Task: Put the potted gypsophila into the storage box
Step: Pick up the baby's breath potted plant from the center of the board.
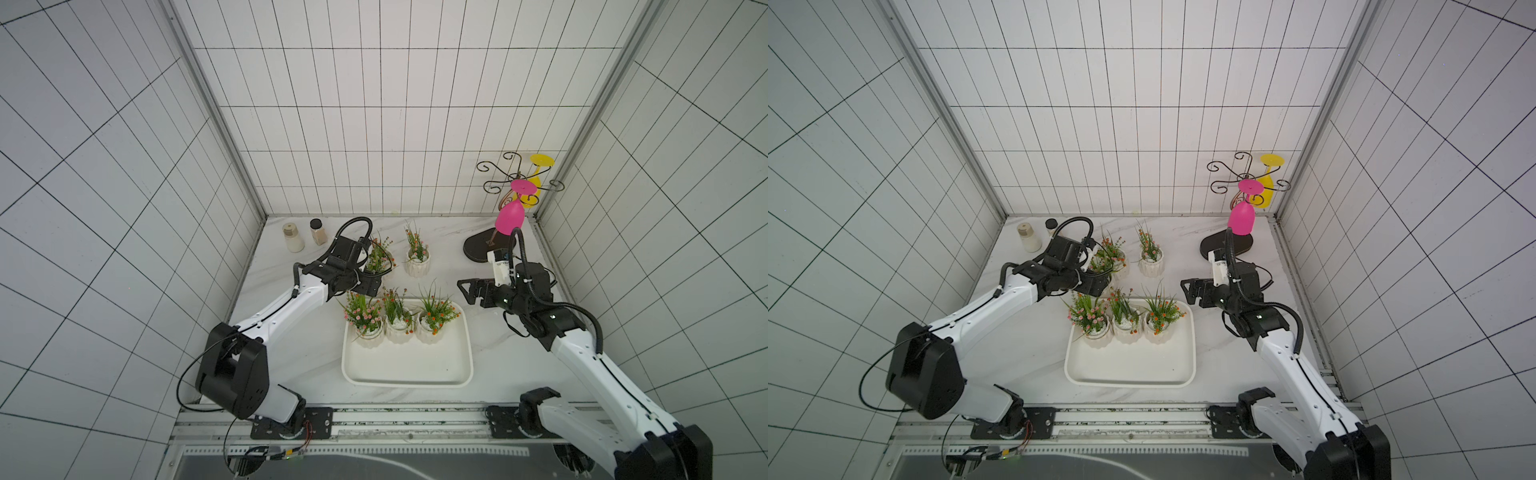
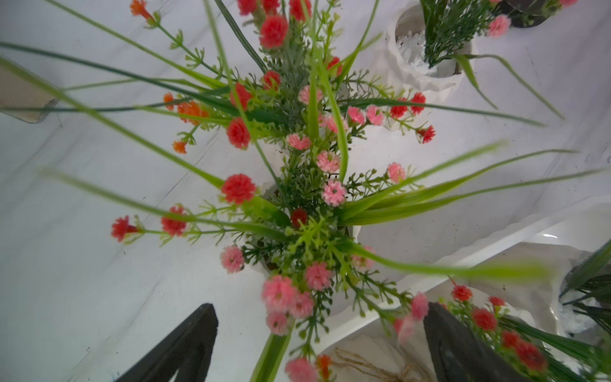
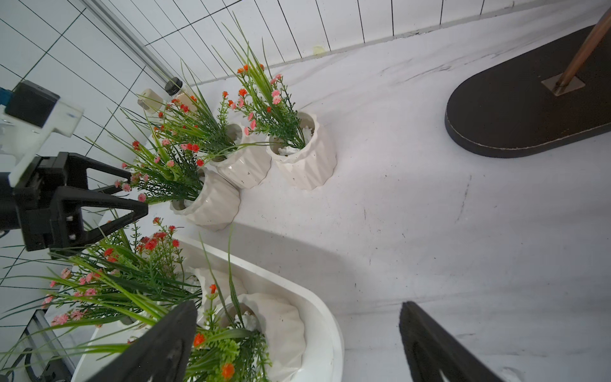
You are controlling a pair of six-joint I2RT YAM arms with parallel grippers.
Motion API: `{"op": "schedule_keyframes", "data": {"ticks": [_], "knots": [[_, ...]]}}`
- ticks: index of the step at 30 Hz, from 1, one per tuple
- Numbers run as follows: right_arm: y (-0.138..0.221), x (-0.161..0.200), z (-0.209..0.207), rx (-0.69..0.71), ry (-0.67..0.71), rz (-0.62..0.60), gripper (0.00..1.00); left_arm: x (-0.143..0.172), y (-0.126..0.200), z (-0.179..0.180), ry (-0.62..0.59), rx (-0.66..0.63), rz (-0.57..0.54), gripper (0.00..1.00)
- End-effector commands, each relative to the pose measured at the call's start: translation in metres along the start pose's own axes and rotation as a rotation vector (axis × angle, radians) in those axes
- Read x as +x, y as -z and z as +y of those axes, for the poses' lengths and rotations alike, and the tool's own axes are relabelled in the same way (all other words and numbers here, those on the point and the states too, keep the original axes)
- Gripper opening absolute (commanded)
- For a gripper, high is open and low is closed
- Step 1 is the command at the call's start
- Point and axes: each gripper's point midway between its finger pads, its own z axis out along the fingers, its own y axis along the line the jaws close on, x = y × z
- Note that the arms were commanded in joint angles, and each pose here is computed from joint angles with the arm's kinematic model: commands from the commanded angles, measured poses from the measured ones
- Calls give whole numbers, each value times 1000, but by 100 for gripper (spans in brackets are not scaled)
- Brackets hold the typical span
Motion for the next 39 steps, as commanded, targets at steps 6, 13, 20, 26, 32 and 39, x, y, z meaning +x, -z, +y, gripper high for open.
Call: {"op": "schedule_keyframes", "data": {"ticks": [6, 13, 20, 26, 32, 39], "knots": [[10, -39, 15, -66, 22, -86, 97, -13, -22, 11, 32, -71, -31, 97], [9, -38, 17, -91, 11, -85, 97, -19, -36, 14, 53, -79, -56, 97], [12, -41, 20, -101, 11, -97, 97, -24, -47, 16, 52, -96, -79, 97], [10, -39, 18, -104, 1, -94, 97, -24, -59, 13, 40, -78, -71, 97], [10, -39, 19, -116, -6, -94, 97, -20, -66, 19, 41, -106, -65, 97], [8, -36, 22, -138, -23, -77, 97, -14, -76, 21, 42, -119, -38, 97]]}}
